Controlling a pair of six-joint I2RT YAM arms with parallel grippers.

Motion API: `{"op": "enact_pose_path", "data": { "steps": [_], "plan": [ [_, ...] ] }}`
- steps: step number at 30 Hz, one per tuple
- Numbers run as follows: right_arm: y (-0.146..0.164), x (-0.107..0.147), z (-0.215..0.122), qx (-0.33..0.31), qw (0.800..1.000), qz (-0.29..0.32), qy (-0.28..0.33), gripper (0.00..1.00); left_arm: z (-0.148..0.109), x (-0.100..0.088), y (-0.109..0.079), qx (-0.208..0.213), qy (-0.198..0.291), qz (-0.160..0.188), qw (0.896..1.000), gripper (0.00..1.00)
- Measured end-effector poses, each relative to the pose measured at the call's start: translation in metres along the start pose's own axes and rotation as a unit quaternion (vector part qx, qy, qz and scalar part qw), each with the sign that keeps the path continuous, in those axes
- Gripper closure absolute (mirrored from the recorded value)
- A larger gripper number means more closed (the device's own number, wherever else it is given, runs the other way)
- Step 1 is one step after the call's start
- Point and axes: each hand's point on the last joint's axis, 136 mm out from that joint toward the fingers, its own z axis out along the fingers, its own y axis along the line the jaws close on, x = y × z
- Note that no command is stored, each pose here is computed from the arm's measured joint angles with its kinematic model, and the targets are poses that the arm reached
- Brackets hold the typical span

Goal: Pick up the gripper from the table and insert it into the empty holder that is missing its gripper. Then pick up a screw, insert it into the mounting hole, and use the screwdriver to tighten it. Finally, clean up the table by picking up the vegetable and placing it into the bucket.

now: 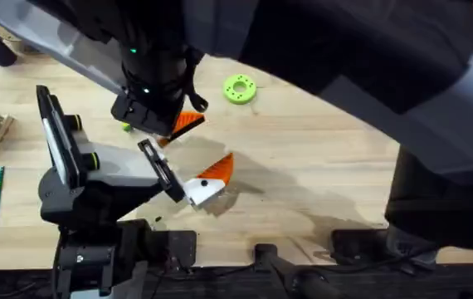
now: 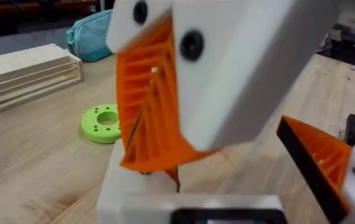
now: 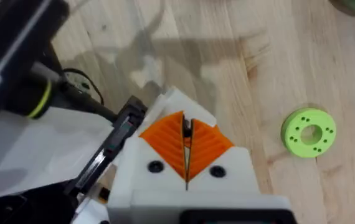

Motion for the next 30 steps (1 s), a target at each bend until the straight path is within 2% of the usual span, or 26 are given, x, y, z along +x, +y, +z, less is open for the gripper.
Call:
{"op": "enact_pose_path", "data": {
  "steps": [30],
  "plan": [
    [0.0017, 0.0028, 0.0094, -0.021, 1.0, 0.007, 0.005, 0.995, 0.0, 0.0001, -0.0001, 0.0, 0.0, -0.004, 1.0, 0.015]
  ]
}}
